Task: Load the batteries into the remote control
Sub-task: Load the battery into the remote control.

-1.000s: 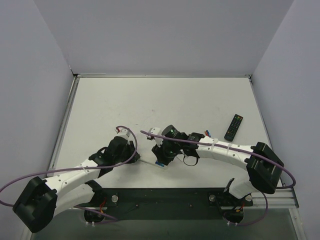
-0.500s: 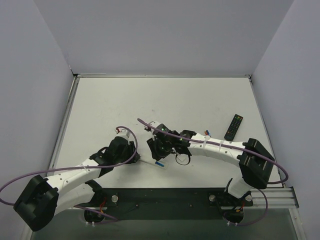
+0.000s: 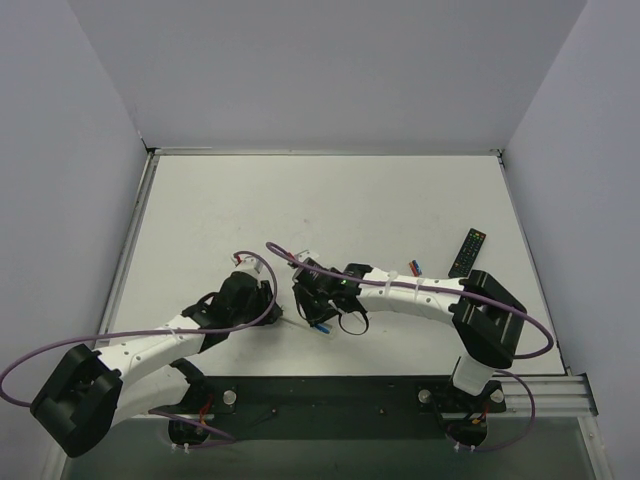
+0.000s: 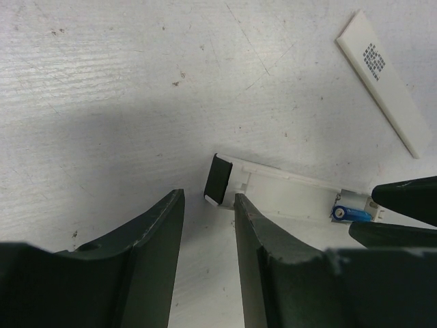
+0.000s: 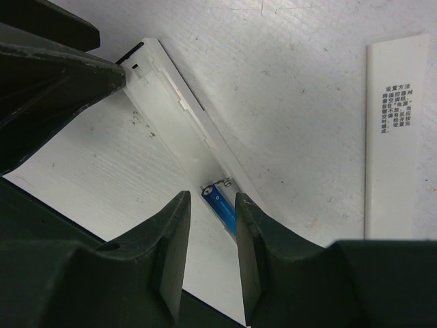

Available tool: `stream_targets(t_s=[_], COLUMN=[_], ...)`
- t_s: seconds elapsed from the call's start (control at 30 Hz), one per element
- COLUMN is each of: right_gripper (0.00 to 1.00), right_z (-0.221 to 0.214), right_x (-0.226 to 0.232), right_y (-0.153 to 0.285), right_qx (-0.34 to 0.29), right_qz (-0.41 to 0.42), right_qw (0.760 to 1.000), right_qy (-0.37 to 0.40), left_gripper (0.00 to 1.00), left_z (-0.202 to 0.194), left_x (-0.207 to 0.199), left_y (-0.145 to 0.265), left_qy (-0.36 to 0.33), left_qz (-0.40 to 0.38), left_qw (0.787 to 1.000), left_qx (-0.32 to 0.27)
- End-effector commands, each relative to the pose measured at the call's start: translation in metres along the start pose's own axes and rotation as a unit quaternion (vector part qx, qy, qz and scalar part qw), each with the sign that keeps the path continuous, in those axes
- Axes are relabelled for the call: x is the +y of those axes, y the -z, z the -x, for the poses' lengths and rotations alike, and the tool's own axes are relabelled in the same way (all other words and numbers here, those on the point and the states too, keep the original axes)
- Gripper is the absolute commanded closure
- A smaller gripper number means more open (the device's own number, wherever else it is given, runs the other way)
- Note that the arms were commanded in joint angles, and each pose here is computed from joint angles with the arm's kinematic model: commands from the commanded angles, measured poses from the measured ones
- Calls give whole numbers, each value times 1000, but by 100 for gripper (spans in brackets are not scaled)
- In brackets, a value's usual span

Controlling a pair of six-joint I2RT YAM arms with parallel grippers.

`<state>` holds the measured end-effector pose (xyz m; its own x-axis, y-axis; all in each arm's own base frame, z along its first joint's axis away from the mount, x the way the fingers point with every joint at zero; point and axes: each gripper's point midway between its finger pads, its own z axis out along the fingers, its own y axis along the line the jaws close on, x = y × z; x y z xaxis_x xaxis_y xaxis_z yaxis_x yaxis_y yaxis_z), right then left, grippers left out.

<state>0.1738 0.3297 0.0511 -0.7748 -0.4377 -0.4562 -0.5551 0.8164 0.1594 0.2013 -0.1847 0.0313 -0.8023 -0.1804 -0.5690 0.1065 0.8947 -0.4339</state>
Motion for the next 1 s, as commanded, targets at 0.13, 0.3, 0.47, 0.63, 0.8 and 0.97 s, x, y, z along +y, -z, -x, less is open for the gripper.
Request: stream_targets(t_s=[0.13,0.3,0.47,0.63,0.8,0.97], right_gripper=[72,72,72,72,72,72], right_z=[7,10,12,17,17,15], right_x=[-7,-13,-21,-24,-27,-25], right_y=[14,24,32,39,40,40], right_qx=[-18,-39,-57,-79,-85,-82], right_qz=[-27,-32,-48,-47,-49,-45], right_qw=[999,999,997,996,995,996], right_qy=[-3,-2,-1,-4,-7,-10], left_gripper=[55,56,56,55,50,43], left_z=[0,-8,-15,8,36,45], left_x=[-13,-18,-26,-26,-25,-29], left_y=[6,9,15,24,23,7], left_qy=[11,17,16,27,18,2], left_qz=[-28,-41,-57,-49,-35,-32], left_qw=[1000,999,998,998,997,998], left_qx=[-1,8,19,-29,-69,-55])
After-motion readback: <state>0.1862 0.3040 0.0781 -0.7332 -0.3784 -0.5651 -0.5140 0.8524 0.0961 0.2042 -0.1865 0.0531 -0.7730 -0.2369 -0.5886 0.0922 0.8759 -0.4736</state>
